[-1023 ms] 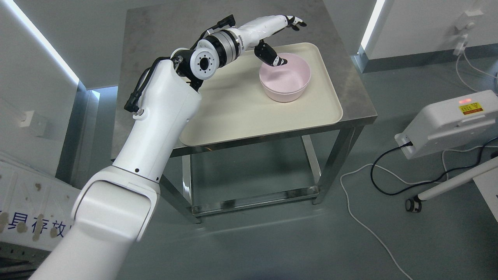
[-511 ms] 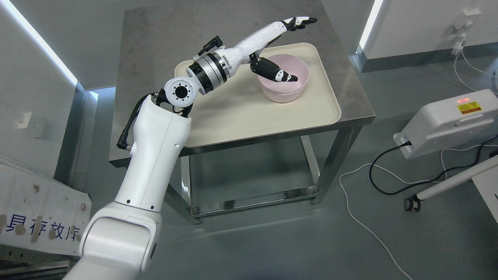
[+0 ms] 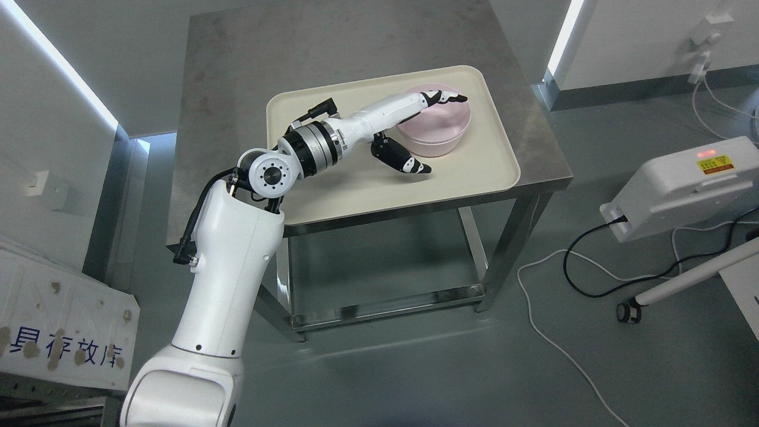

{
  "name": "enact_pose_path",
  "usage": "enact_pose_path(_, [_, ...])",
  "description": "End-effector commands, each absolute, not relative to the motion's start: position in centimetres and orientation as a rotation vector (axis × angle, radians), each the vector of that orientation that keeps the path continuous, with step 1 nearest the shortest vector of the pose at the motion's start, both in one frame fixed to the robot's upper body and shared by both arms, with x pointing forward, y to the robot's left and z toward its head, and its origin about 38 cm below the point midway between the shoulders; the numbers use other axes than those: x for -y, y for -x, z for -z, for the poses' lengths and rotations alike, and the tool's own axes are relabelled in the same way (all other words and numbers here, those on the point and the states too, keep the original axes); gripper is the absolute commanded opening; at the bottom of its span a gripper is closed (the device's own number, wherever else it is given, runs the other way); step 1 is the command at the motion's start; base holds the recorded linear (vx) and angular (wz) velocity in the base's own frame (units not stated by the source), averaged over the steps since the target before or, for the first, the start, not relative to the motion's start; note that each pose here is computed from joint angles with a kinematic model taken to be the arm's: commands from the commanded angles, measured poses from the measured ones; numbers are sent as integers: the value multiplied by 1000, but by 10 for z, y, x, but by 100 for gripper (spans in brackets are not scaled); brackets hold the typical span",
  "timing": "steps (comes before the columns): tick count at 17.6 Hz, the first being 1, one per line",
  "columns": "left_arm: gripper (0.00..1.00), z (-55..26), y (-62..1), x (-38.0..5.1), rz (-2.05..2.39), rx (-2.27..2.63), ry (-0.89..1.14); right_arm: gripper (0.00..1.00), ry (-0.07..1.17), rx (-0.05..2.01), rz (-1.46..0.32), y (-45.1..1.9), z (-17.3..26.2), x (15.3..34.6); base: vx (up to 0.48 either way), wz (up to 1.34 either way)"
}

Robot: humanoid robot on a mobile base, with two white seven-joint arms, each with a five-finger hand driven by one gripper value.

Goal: Stack pink IKEA bowls on left shelf middle
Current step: 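Open the left hand and withdraw it beside the stacked bowls, then grasp the rim of the stacked pink bowls with the left hand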

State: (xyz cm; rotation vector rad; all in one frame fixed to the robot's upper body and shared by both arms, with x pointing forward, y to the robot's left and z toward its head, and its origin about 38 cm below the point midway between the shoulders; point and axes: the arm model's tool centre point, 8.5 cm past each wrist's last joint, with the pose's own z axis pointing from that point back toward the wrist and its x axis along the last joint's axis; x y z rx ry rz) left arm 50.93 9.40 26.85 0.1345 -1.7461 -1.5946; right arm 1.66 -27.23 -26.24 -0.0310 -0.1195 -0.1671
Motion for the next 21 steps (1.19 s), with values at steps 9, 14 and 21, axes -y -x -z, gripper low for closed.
enact_pose_path(9, [58,-274,-511,-69,1881,1566,-480,100,48,120,165,-17,261,283,-2,8])
enact_pose_path(14, [42,-271,-514,-75,1912,1550,-521,100,50,120,165,-17,261,284,0,5])
enact_pose_path(21, [19,-293,-522,-118,1733,1700,-498,100,48,120,165,-17,261,283,0,0])
